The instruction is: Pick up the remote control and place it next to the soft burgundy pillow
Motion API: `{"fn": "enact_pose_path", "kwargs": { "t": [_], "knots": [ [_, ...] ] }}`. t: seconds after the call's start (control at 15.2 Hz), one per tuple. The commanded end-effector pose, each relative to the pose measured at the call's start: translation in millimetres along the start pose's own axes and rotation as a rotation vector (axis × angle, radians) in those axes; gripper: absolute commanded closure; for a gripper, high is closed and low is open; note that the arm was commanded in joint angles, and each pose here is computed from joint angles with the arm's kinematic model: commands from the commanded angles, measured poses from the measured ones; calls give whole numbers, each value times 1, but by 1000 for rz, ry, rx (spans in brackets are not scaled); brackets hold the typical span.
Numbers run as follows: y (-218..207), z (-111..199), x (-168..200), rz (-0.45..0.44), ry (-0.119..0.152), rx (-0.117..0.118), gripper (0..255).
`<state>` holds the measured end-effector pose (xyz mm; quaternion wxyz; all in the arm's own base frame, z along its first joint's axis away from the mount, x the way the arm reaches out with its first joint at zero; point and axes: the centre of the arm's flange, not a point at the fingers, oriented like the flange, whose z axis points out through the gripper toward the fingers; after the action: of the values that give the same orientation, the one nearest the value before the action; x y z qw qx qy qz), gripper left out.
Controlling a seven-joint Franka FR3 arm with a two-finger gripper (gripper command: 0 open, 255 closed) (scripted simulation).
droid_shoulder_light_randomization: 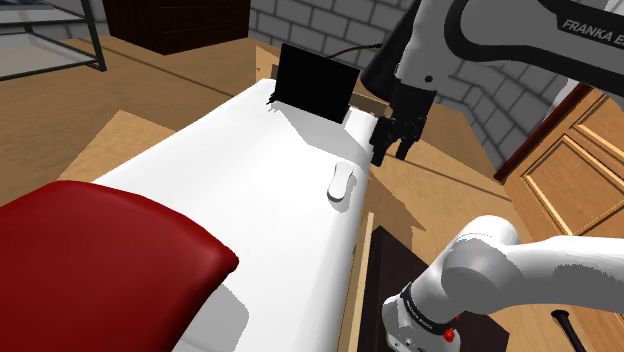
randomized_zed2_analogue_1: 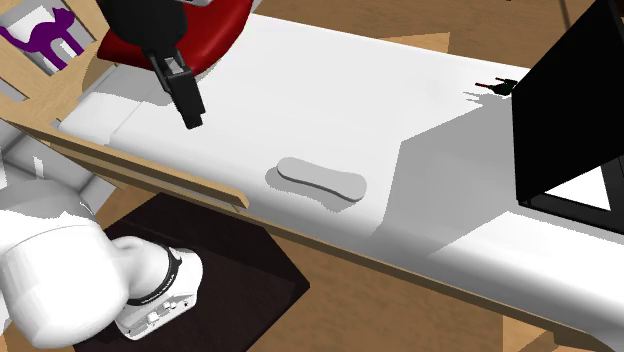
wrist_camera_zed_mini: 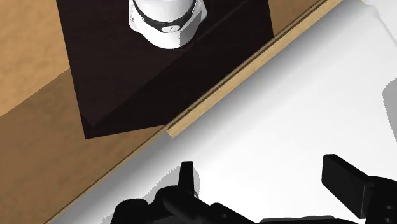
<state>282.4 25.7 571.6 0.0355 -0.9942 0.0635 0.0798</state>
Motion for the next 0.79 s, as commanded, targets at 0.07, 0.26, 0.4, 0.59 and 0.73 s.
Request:
{"fn": "enact_pose_path", "kwargs": {
  "t": [0.07, 0.26, 0.4, 0.59, 0.73],
  "knots": [
    [2, 8, 9, 38, 8, 0, 0],
    [9, 31, 37, 152, 32, -1, 0],
    [16, 47, 55, 227, 48, -1, 0],
    [28, 69, 81, 341, 71, -2, 0],
    [38, 84, 98, 417, 87, -3, 0]
  ]
}}
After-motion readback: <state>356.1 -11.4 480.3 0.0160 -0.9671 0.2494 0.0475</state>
